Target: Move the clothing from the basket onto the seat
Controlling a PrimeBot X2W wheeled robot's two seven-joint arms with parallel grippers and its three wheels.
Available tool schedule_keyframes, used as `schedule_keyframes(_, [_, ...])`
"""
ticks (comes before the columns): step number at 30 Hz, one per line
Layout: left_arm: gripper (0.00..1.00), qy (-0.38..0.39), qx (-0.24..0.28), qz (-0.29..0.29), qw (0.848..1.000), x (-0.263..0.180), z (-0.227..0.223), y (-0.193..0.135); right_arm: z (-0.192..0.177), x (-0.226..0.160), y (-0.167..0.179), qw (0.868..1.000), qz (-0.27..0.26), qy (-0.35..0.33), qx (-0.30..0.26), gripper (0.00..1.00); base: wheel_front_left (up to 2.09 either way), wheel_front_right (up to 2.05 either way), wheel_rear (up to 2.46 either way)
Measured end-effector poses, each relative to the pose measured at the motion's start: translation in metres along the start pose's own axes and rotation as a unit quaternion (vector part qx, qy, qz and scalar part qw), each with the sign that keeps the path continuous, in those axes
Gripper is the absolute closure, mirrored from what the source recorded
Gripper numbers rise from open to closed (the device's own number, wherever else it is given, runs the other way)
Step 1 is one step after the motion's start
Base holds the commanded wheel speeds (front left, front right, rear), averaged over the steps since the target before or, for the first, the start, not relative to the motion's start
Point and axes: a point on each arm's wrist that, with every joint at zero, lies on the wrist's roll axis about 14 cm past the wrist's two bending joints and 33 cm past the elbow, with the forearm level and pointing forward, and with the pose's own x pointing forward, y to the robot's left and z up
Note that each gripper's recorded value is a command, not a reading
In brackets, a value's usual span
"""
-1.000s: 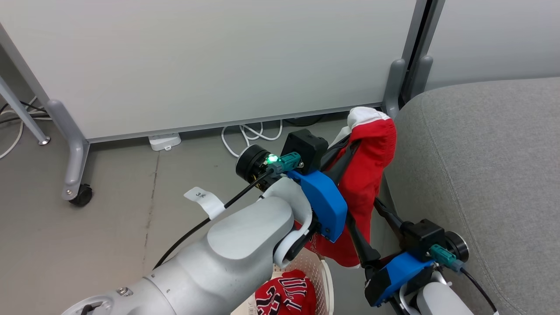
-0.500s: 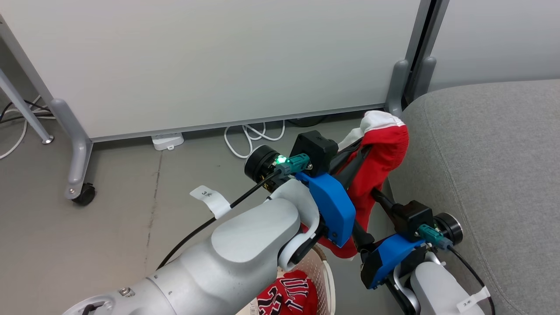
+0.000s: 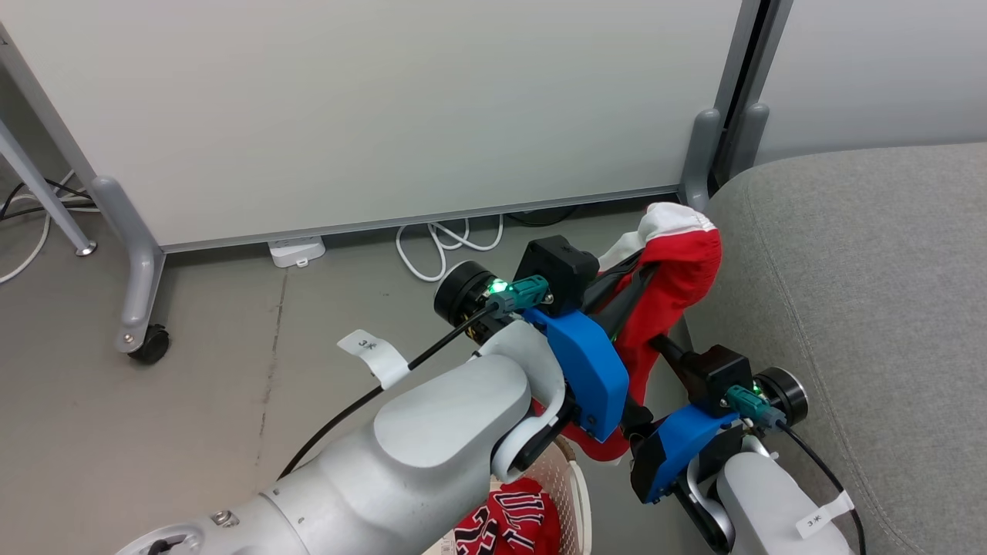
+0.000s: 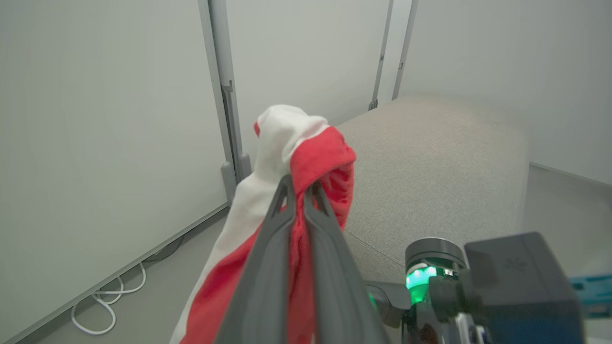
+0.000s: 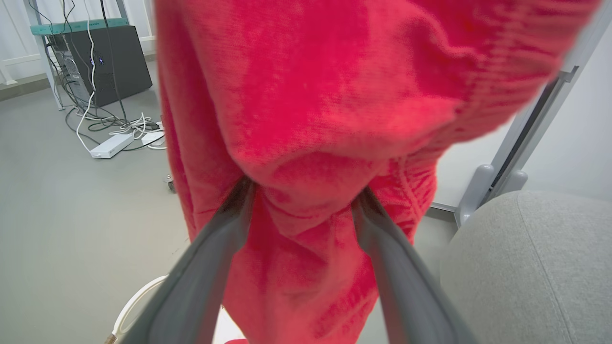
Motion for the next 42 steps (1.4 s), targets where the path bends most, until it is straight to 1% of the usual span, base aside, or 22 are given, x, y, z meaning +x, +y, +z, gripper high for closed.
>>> schedule_keyframes(1, [1.00, 0.000, 0.000, 0.000, 1.000, 0.000, 0.000, 0.000, -0.001, 0.000, 0.000, 1.000, 0.000, 0.001, 0.001, 0.04, 0.00, 0.00, 0.00])
schedule_keyframes(2, [1.00, 0.001, -0.001, 0.000, 1.000, 0.000, -0.001, 0.000, -0.001, 0.000, 0.000, 1.000, 0.000, 0.002, 0.002, 0.40, 0.00, 0.00, 0.00])
schedule_keyframes(3, [1.00, 0.001, -0.001, 0.000, 1.000, 0.000, -0.001, 0.000, -0.001, 0.000, 0.000, 1.000, 0.000, 0.002, 0.002, 0.57, 0.00, 0.00, 0.00])
schedule_keyframes(4, [1.00, 0.002, 0.000, 0.000, 1.000, 0.000, -0.001, 0.000, -0.001, -0.001, 0.000, 1.000, 0.000, 0.002, 0.003, 0.76, 0.00, 0.00, 0.00])
schedule_keyframes(5, [1.00, 0.003, 0.000, 0.001, 1.000, 0.000, -0.002, 0.000, -0.001, -0.001, 0.000, 1.000, -0.001, 0.001, 0.004, 1.00, 0.00, 0.00, 0.00])
schedule_keyframes(30, [1.00, 0.005, 0.007, 0.008, 1.000, 0.001, -0.004, 0.005, -0.001, -0.004, -0.006, 1.000, -0.013, 0.000, 0.017, 1.00, 0.00, 0.00, 0.00])
schedule_keyframes(32, [0.69, 0.006, 0.007, 0.008, 1.000, 0.001, -0.005, 0.004, -0.001, -0.004, -0.007, 1.000, -0.014, 0.000, 0.018, 1.00, 0.00, 0.00, 0.00])
schedule_keyframes(33, [0.56, 0.007, 0.006, 0.007, 1.000, 0.001, -0.005, 0.004, -0.002, -0.004, -0.007, 1.000, -0.014, 0.000, 0.019, 1.00, 0.00, 0.00, 0.00])
schedule_keyframes(34, [0.40, 0.008, 0.005, 0.006, 1.000, 0.001, -0.006, 0.004, -0.002, -0.004, -0.007, 1.000, -0.015, 0.001, 0.019, 1.00, 0.00, 0.00, 0.00])
schedule_keyframes(35, [0.13, 0.009, 0.005, 0.006, 1.000, 0.001, -0.006, 0.004, -0.002, -0.004, -0.007, 1.000, -0.015, 0.001, 0.020, 1.00, 0.00, 0.00, 0.00])
schedule_keyframes(36, [0.00, 0.010, 0.005, 0.005, 1.000, 0.001, -0.007, 0.003, -0.002, -0.004, -0.008, 1.000, -0.015, 0.000, 0.020, 1.00, 0.00, 0.00, 0.00])
schedule_keyframes(42, [0.00, 0.010, 0.004, 0.007, 1.000, 0.001, -0.007, 0.004, 0.000, -0.004, -0.010, 1.000, -0.019, -0.002, 0.022, 1.00, 0.00, 0.00, 0.00])
